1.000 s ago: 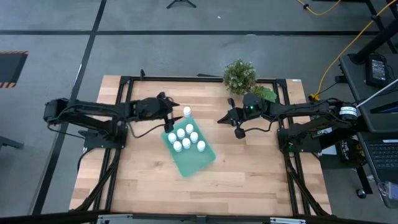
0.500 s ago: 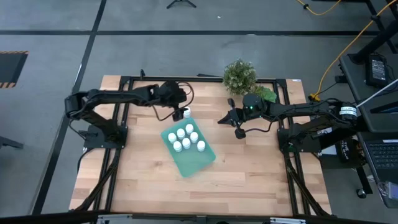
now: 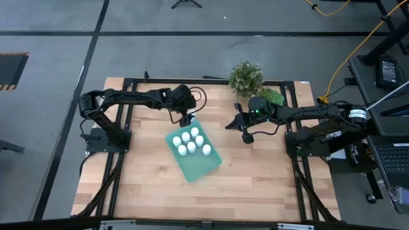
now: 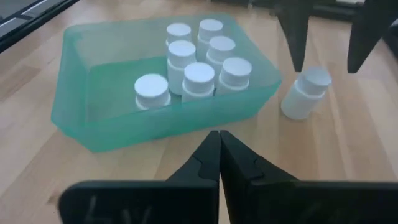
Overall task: Pick and place pill bottles into a basket
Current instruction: Put the white medicine bottle into the green bin
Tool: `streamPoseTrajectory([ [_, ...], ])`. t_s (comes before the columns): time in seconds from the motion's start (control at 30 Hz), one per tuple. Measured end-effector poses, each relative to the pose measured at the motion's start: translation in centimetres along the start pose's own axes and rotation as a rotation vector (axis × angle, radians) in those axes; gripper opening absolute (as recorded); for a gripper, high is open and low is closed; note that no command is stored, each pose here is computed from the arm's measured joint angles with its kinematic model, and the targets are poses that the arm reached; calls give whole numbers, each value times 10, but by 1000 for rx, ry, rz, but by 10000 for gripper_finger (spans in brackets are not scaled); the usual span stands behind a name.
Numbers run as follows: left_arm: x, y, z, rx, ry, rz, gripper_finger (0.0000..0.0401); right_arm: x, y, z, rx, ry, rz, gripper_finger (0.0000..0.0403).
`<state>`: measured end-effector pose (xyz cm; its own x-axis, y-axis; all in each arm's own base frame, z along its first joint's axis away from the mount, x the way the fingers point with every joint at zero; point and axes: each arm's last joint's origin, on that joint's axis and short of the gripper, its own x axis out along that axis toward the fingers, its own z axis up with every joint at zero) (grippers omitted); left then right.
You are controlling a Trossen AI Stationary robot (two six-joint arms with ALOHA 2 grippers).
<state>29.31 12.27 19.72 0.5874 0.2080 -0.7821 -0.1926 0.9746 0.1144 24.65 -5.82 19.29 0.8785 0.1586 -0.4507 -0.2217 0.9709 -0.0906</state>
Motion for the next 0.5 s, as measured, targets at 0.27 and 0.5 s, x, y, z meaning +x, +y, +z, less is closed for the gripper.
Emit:
streamPoseTrajectory([
  [0.27, 14, 0, -6, -9, 46, -9, 285, 0, 1, -3, 17, 31, 10, 16],
  [0.5, 23, -1, -10, -11, 79, -8, 285, 0, 1, -3, 18, 31, 11, 16],
])
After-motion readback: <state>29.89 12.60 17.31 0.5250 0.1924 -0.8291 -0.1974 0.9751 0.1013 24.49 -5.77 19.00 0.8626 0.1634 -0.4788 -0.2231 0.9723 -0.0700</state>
